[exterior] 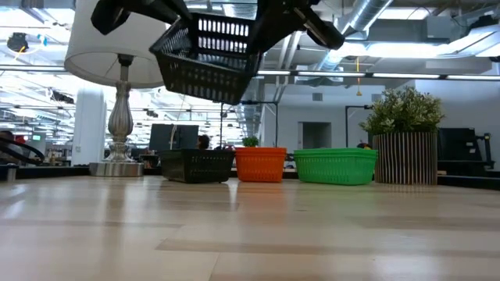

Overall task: Stack baskets by color
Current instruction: Stack the bottom black bin on top of the top black bin

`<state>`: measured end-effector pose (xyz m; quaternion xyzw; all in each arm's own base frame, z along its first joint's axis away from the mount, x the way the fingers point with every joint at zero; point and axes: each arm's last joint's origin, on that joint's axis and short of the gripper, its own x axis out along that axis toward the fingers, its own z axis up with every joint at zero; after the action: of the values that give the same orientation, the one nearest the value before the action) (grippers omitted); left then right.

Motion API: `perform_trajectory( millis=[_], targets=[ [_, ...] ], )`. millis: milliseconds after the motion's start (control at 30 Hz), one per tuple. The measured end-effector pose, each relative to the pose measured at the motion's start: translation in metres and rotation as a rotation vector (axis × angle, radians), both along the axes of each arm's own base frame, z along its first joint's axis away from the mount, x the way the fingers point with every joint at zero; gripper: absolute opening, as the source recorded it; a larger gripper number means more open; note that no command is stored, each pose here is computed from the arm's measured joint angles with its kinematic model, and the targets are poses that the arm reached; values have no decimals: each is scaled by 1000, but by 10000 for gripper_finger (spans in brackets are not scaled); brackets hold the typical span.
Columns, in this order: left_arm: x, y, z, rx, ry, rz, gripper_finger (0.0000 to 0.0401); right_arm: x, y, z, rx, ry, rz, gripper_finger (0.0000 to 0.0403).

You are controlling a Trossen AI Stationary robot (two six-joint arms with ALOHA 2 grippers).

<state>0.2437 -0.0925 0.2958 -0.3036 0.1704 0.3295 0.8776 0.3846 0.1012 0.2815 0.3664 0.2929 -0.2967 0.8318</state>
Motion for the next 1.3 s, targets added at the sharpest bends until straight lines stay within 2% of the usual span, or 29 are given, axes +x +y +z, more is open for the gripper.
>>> perform_trajectory(
  millis=[100, 267, 400, 500, 667, 867, 1033, 1300],
  targets=[
    [-4, 1, 5, -2, 18, -63, 82, 2, -11, 5, -3, 14, 34, 6],
    [-21, 6, 24, -64, -12, -165, 190, 9, -44, 23, -56, 59, 141, 4],
    [-46, 13, 45, -114, -88, -213, 258, 16, -91, 33, -65, 69, 229, 3],
    [-66, 19, 58, -142, -139, -238, 284, 17, -130, 37, -57, 51, 250, 3],
    [-91, 29, 73, -156, -212, -266, 291, 17, -191, 38, -67, -12, 271, 3],
    [-106, 37, 74, -131, -200, -244, 280, 29, -243, 11, -12, -50, 312, 3],
    [-107, 37, 70, -127, -151, -249, 276, 48, -259, -4, 25, 3, 425, 3],
    [-108, 38, 69, -132, -142, -244, 276, 70, -276, -12, 31, 146, 505, 3]
  ],
)
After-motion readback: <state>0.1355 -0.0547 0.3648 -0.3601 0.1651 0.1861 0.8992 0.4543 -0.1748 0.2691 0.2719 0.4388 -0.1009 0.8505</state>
